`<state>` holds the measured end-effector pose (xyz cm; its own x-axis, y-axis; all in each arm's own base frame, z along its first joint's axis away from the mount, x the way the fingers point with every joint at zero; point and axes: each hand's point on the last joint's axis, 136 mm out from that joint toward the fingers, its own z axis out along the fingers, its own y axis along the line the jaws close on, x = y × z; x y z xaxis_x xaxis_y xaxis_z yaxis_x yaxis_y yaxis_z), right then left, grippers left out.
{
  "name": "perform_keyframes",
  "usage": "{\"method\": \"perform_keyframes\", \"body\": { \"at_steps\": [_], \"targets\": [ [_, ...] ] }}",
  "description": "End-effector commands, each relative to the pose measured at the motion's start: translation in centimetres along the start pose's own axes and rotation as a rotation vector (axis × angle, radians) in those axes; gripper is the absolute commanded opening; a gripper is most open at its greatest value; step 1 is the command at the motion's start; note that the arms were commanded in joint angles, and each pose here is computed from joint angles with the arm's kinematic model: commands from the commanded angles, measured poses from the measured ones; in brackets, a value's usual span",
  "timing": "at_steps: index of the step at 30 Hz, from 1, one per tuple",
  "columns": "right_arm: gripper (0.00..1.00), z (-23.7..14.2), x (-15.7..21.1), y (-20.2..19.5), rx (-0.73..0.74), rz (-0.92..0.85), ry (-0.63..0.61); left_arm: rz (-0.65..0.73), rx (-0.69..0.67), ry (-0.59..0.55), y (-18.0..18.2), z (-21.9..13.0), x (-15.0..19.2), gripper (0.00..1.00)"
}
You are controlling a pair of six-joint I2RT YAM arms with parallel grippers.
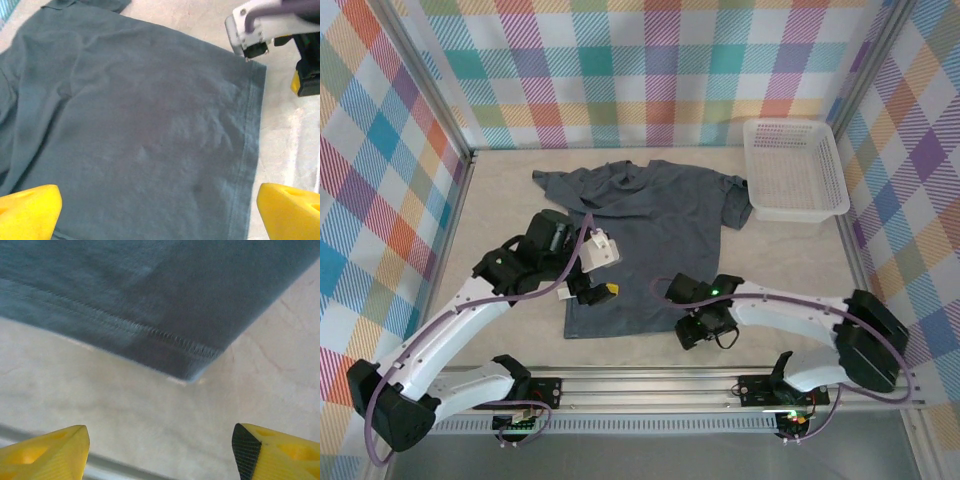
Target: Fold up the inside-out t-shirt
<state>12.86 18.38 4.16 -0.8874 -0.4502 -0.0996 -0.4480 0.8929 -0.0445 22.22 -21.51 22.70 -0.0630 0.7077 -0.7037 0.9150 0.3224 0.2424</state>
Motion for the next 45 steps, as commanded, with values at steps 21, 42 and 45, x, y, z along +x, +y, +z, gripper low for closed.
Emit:
{"method": "perform_keyframes", "body": {
  "at_steps": [21, 42, 45],
  "targets": [
    [0.85, -1.1, -3.5, 0.0, 0.228, -0.198, -0.029, 0.1, -0.095, 0.012, -0.3, 0.3, 2.9, 1.0],
    [0.38, 0.1, -2.5, -3.3, 0.444, -0.079, -0.014, 0.075, -0.096, 0.001, -0.4, 1.0, 3.2, 1.0],
    [0.16, 0.2, -2.9, -2.5, 0.397, -0.107, -0.026, 0.072, -0.091, -0.003, -0.4, 1.1, 3.2, 1.0]
  ]
}}
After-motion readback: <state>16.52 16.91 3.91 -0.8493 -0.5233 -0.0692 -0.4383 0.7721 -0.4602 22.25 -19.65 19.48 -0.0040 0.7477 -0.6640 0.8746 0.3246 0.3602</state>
